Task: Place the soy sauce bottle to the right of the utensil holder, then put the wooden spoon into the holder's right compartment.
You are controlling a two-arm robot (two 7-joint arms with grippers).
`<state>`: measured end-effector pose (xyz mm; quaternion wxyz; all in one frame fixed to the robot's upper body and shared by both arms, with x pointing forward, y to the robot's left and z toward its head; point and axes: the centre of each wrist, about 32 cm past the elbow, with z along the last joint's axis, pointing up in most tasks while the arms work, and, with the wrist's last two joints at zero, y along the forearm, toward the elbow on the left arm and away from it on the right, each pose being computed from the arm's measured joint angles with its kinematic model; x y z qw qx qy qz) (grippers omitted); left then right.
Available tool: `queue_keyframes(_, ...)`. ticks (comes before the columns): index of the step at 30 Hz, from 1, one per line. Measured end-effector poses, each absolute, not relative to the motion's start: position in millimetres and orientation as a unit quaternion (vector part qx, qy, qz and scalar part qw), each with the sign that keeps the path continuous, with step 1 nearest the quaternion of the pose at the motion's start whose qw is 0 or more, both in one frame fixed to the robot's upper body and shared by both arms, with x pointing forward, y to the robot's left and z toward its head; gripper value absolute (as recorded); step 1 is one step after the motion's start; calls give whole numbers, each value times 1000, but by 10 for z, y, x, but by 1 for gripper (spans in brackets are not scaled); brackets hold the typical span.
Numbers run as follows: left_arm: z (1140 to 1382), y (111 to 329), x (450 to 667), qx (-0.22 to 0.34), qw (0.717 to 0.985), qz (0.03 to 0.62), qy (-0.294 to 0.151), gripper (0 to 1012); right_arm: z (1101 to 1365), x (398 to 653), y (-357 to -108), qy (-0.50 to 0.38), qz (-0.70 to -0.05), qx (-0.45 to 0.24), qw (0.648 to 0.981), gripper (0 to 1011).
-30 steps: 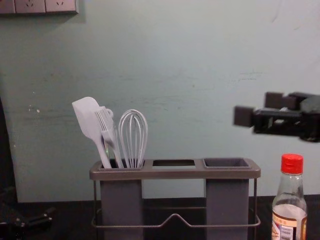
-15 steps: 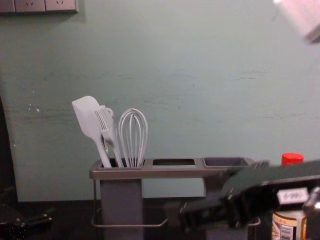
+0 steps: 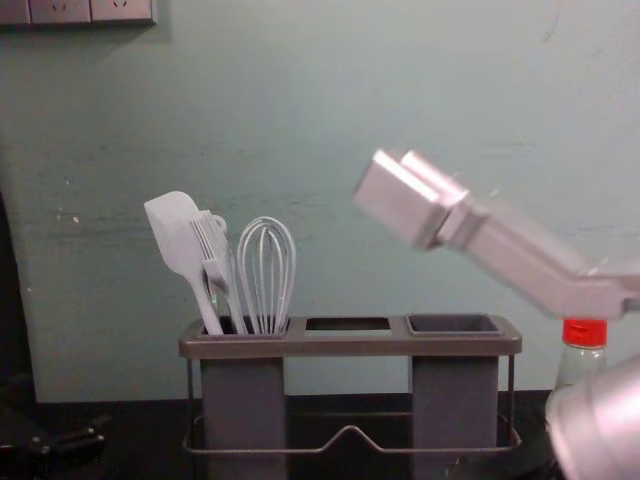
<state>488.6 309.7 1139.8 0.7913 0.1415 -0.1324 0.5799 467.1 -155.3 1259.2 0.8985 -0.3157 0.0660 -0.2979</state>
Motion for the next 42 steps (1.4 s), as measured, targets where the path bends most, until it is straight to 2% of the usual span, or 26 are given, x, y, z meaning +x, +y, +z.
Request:
queue_keyframes(10,11398,3096,4886,141,791,580,-132,1005,12404,4724,-1342,76,-292,-355,885,1004)
queue_keyframes(42,11398,3097,4886,141,791,580,-132,1005,12234,4901,-1173,94,-303,-374,871,1004)
